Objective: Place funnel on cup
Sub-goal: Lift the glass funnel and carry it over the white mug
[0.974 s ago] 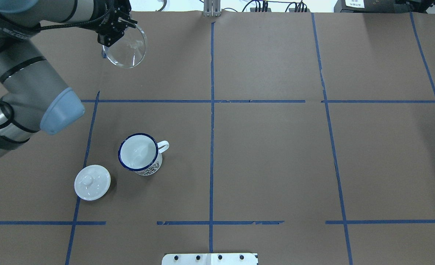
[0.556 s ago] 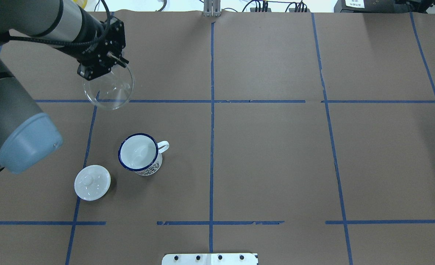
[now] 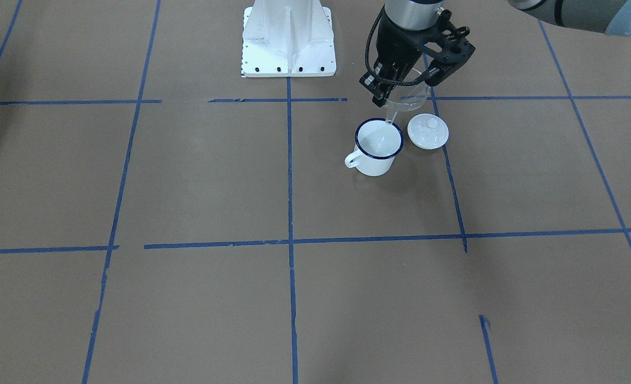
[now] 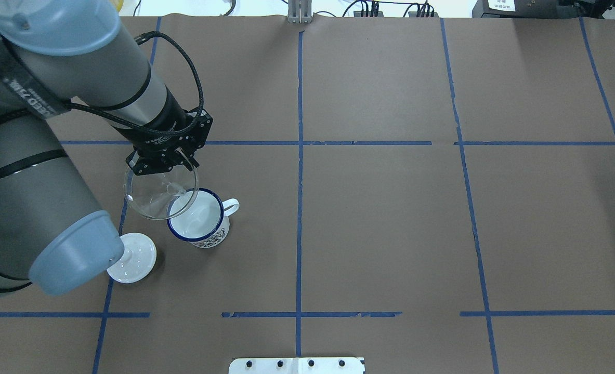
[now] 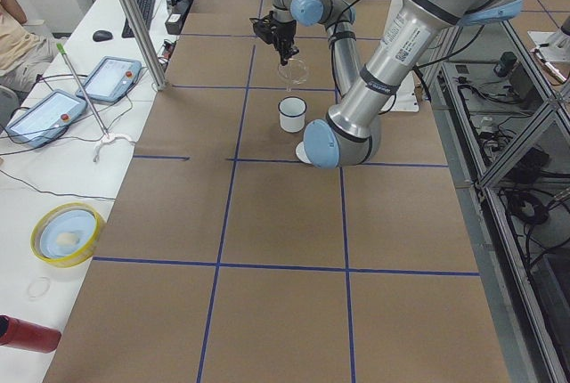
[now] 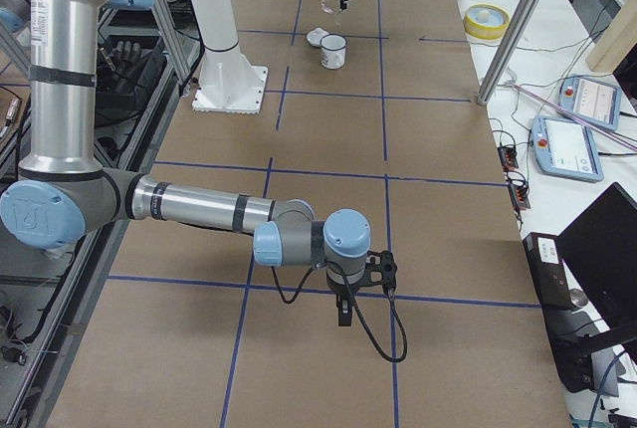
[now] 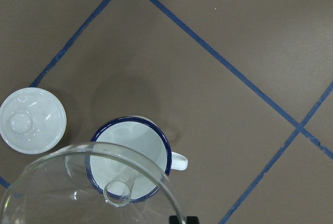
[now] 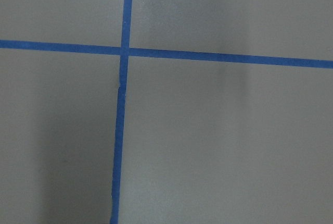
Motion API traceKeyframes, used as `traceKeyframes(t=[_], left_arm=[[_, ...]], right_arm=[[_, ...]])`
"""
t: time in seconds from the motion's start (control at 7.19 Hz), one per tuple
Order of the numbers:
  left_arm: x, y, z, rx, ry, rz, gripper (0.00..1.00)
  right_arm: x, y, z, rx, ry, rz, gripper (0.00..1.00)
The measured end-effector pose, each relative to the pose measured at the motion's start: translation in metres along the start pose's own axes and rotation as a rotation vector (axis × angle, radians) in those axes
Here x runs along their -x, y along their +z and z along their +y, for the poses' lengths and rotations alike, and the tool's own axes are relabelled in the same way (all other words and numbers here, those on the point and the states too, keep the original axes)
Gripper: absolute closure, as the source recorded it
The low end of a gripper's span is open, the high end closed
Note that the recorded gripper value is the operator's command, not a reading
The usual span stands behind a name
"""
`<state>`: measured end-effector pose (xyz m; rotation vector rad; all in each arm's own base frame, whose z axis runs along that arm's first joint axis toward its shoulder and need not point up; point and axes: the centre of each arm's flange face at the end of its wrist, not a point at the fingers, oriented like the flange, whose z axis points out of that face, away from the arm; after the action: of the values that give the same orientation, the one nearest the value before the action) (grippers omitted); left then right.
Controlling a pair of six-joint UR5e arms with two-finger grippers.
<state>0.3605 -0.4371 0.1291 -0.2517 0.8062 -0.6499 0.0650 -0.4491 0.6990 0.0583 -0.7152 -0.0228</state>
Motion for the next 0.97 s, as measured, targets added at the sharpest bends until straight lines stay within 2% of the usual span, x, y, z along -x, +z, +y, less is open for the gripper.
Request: traceKeyframes(t=[0.42, 0.7, 0.97], left_arm=[[-0.015, 0.051, 0.0, 0.017, 0.064, -0.068, 1.0], [-0.019, 0.091, 0.013, 0.044, 0.102, -0.095, 1.0], [-0.011, 0.113, 0.014, 0.053, 0.118, -0.105, 1.0]], right_arm=[[0.0, 0.0, 0.0, 0.0, 0.0, 0.0, 0.0], [0.0, 0.0, 0.0, 0.0, 0.0, 0.0, 0.0], [0.0, 0.0, 0.0, 0.0, 0.0, 0.0, 0.0]])
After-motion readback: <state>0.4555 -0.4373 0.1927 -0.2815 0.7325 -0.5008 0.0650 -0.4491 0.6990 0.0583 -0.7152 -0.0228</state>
